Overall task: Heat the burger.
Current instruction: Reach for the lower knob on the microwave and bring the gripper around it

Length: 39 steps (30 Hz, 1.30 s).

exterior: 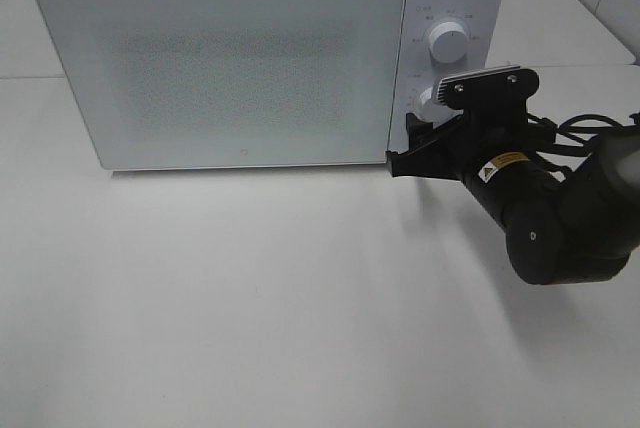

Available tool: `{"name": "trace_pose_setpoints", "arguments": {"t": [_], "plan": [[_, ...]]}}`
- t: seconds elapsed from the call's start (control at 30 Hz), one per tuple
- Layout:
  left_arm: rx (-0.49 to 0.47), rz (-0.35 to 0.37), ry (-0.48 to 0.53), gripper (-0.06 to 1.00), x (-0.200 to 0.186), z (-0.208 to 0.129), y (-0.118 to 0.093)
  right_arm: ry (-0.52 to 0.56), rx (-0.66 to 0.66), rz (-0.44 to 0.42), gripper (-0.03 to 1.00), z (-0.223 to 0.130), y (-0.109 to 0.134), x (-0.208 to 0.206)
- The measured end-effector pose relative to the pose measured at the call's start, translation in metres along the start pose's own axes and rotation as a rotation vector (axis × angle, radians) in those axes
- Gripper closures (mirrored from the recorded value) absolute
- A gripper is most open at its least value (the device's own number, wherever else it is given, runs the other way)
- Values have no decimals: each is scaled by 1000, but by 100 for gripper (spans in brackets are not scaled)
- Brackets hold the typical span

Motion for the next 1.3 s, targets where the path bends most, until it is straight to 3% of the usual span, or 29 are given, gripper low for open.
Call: {"name": "trace_pose_setpoints", "arguments": {"t": [1.3], "plan": [[0,0,0,94,0,0,0,-31,-9,11,36,9,4,6]]}}
Point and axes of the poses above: a point on each arm's last joint axis where the gripper is mounted, x pointing out along that axis toward the gripper, y along the wrist's bending axis when the last joint is at zero, z = x × y, the point moved 6 cm from there along x, pointing out along that axis toward the gripper, and after that the axes turned 7 degrees about x, right-handed, at the moved point
